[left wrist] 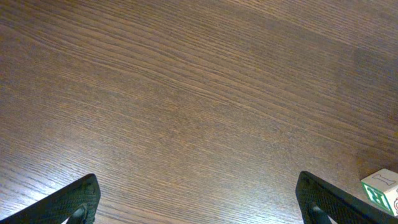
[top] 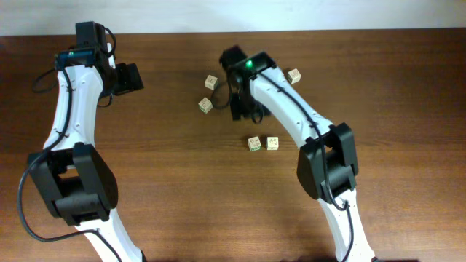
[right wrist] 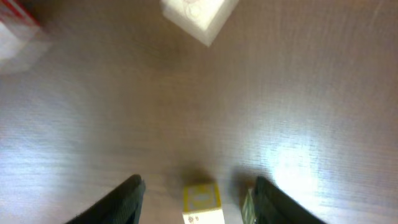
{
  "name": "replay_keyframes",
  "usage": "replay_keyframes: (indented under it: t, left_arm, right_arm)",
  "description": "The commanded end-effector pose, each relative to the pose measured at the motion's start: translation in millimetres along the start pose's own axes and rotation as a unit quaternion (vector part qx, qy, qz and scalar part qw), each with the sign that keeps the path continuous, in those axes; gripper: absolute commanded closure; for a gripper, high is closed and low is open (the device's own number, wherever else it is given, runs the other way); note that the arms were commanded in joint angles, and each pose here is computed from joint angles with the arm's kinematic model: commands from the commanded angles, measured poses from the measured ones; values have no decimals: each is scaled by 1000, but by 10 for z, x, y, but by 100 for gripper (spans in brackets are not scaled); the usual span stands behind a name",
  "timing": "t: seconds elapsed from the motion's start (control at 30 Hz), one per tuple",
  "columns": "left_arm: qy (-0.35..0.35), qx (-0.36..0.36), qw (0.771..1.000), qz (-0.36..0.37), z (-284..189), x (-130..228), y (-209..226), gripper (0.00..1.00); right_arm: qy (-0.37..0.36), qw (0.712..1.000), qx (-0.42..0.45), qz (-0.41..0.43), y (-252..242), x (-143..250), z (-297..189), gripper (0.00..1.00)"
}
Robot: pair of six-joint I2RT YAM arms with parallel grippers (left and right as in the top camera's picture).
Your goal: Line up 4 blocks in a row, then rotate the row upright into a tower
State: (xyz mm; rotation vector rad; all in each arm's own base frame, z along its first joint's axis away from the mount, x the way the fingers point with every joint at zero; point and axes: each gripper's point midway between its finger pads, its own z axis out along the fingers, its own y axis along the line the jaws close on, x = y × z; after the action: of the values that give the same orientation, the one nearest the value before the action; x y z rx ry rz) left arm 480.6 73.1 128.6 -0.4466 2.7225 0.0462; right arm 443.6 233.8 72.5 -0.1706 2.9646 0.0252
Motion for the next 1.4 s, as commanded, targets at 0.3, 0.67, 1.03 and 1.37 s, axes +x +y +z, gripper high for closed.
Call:
replay_keyframes:
  t: [0.3, 0.67, 1.03, 1.37]
  left_arm:
    - [-5, -3, 1000, -6, -53, -34, 9, 1]
    - [-5, -3, 1000, -6, -52, -34, 6, 1]
    - [-5, -3, 1000, -6, -52, -34, 8, 1]
    - [-5, -2, 1000, -6, -52, -35, 6, 1]
  right_arm:
    - [-82, 989, -19, 125, -18, -600, 771, 47]
    - [15, 993, -101, 61, 329, -186, 577, 73]
    - [179, 981, 52, -47, 295, 974, 430, 62]
    - [-75, 996, -52, -10, 617, -423, -120, 37]
